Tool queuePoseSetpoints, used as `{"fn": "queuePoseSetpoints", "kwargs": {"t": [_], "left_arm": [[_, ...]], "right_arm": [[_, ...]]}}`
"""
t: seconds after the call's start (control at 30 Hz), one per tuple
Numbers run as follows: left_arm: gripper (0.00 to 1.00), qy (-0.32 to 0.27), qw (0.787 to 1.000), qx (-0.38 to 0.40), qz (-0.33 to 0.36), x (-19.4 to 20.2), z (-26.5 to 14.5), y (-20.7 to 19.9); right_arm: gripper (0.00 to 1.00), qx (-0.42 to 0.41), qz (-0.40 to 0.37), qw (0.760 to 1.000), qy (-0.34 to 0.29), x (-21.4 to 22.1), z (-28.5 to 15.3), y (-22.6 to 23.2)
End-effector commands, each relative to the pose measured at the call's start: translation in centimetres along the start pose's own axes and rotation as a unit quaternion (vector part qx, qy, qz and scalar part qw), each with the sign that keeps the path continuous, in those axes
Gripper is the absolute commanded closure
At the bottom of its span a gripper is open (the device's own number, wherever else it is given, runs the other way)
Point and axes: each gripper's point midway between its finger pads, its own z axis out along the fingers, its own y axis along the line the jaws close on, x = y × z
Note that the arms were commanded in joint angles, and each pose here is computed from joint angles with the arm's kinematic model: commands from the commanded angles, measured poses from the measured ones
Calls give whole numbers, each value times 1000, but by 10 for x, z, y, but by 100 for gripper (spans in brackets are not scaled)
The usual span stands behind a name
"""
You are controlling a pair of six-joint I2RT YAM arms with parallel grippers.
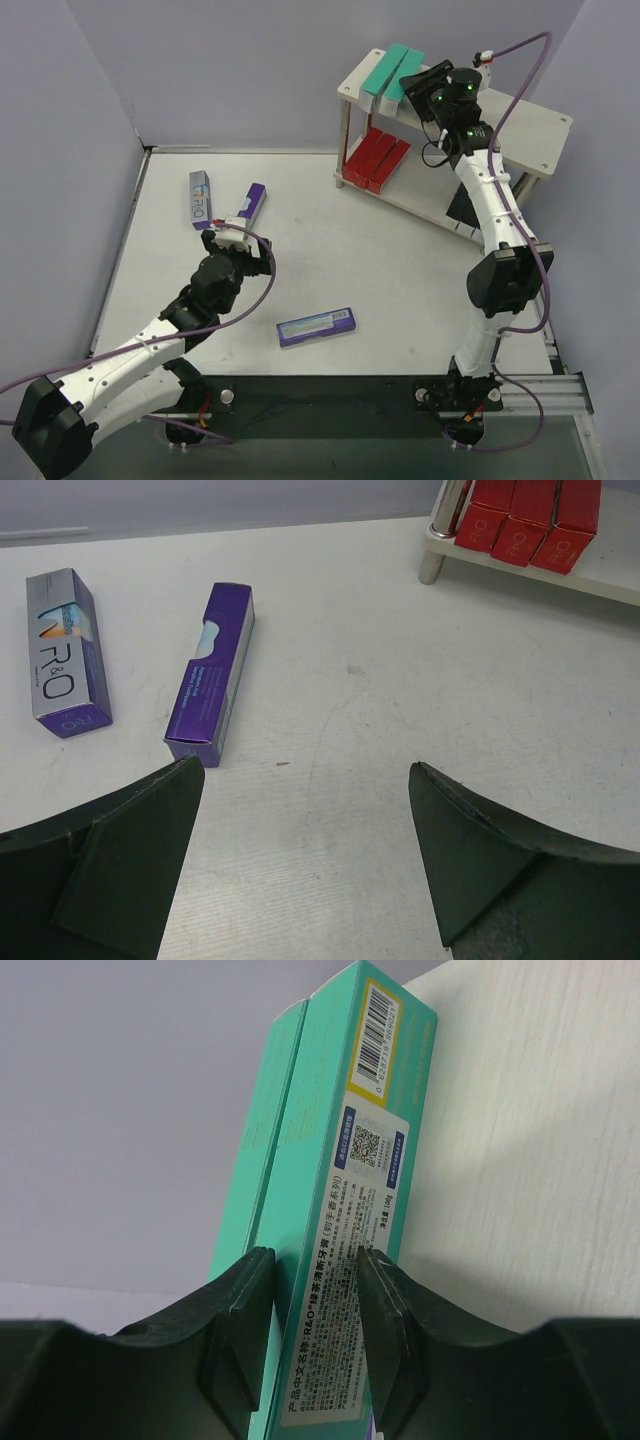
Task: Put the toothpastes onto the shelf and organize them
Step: Adjust the toothpaste on the shelf.
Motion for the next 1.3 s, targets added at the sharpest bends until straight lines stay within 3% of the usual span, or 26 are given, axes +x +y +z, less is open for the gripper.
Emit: {"fn": "queuePoseSetpoints", "kwargs": {"t": [0.0,0.87,1.0,1.27], "left_arm": [[5,-33,999,5,-13,-27,3,-4],[5,-33,999,9,-16,-28,3,-5],[5,-31,999,13,-15,-26,4,-7],[5,-25,999,36,-8,-26,5,-16]], "right_arm": [[64,-14,1,1000,21,9,-2,9],[54,-22,5,1000,12,7,-13,21],[47,-30,-2,1000,7,-1,-25,26],[20,-74,-56,996,10,-14,-85,49]]}}
